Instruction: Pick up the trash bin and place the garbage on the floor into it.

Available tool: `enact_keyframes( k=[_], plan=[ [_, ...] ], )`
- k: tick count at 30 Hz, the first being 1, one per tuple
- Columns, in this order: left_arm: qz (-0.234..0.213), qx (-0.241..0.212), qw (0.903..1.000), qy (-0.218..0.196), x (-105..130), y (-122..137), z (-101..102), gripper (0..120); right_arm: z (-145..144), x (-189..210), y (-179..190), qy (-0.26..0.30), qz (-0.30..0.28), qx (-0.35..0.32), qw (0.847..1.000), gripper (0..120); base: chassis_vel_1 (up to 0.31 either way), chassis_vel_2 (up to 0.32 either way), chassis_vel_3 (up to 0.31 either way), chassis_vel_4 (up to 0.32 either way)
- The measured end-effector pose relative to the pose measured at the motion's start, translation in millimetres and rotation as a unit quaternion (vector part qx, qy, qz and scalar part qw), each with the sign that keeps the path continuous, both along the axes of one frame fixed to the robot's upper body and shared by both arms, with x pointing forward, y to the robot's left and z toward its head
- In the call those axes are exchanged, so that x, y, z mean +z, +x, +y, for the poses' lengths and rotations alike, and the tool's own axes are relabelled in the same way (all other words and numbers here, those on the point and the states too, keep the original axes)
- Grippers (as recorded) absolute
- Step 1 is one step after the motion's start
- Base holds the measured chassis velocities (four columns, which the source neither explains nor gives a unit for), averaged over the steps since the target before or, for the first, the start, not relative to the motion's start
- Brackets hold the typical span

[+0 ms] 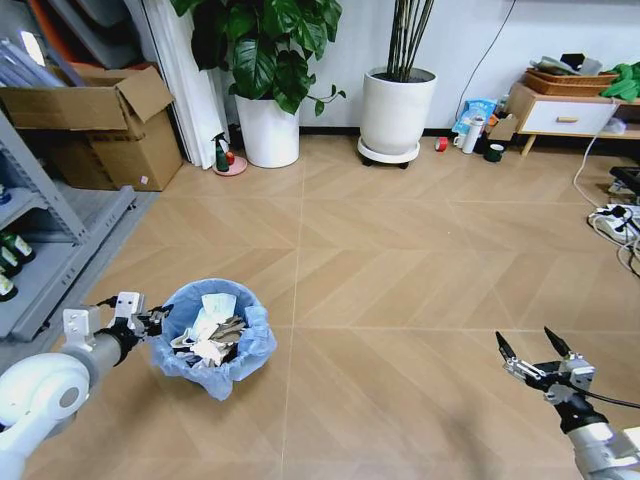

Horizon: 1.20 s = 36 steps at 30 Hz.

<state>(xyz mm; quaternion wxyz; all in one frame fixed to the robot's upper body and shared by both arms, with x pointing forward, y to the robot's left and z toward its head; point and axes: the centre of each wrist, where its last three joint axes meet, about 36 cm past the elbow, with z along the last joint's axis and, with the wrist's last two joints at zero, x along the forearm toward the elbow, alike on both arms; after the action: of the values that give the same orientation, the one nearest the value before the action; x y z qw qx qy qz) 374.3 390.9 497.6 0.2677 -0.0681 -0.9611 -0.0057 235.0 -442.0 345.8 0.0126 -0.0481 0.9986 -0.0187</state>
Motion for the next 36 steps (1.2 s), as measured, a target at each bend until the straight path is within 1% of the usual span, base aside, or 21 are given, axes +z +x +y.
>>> enact_keyframes(
  k=[9, 14, 25, 26, 27, 29, 31, 33, 34, 35, 36],
  plan=[
    [0.001, 0.003, 1.0, -0.001, -2, -2, -1, 0, -2, 1, -1, -0.001, -0.004, 0.004, 1.0, 100, 0.2, -0.167, -0.205, 0.156],
    [0.002, 0.006, 1.0, -0.002, -4, -4, 0, 0, -2, 2, -1, 0.0, -0.008, 0.009, 1.0, 100, 0.101, -0.095, -0.123, 0.073],
    [0.001, 0.015, 0.9999, -0.004, -9, -6, 1, 0, -3, 2, 0, 0.002, -0.01, 0.012, 1.0, 100, 0.0, 0.007, 0.009, 0.0],
    [0.002, 0.024, 0.9997, -0.003, -13, -4, 5, 0, -4, 2, 0, 0.003, -0.01, 0.012, 1.0, 100, 0.0, 0.0, 0.0, 0.0],
    [0.002, 0.024, 0.9997, -0.003, -13, -4, 5, 0, -4, 2, 0, 0.003, -0.01, 0.012, 1.0, 100, 0.0, 0.0, 0.0, 0.0],
    [0.004, 0.036, 0.9993, 0.0, -20, 3, 10, 0, -5, 2, -1, 0.002, -0.008, 0.014, 1.0, 100, 0.0, 0.0, 0.0, 0.0],
    [0.008, 0.056, 0.9984, -0.002, -30, 21, 19, 0, -7, 3, -1, 0.0, -0.007, 0.014, 1.0, 100, 0.0, 0.0, 0.0, 0.0],
    [0.009, 0.061, 0.9981, -0.003, -32, 25, 21, 0, -8, 3, -2, 0.0, -0.007, 0.014, 1.0, 100, 0.0, 0.0, 0.0, 0.0],
    [0.012, 0.073, 0.9972, -0.011, -37, 38, 25, 0, -9, 4, -2, -0.002, -0.005, 0.014, 1.0, 100, 0.0, 0.0, 0.0, 0.0],
    [0.012, 0.073, 0.9972, -0.011, -37, 38, 25, 0, -9, 4, -2, -0.002, -0.005, 0.014, 1.0, 100, 0.0, 0.0, 0.0, 0.0],
    [0.017, 0.084, 0.9961, -0.019, -42, 48, 29, 0, -11, 4, -2, -0.003, -0.005, 0.013, 1.0, 100, 0.0, 0.0, 0.0, 0.0]
  ],
)
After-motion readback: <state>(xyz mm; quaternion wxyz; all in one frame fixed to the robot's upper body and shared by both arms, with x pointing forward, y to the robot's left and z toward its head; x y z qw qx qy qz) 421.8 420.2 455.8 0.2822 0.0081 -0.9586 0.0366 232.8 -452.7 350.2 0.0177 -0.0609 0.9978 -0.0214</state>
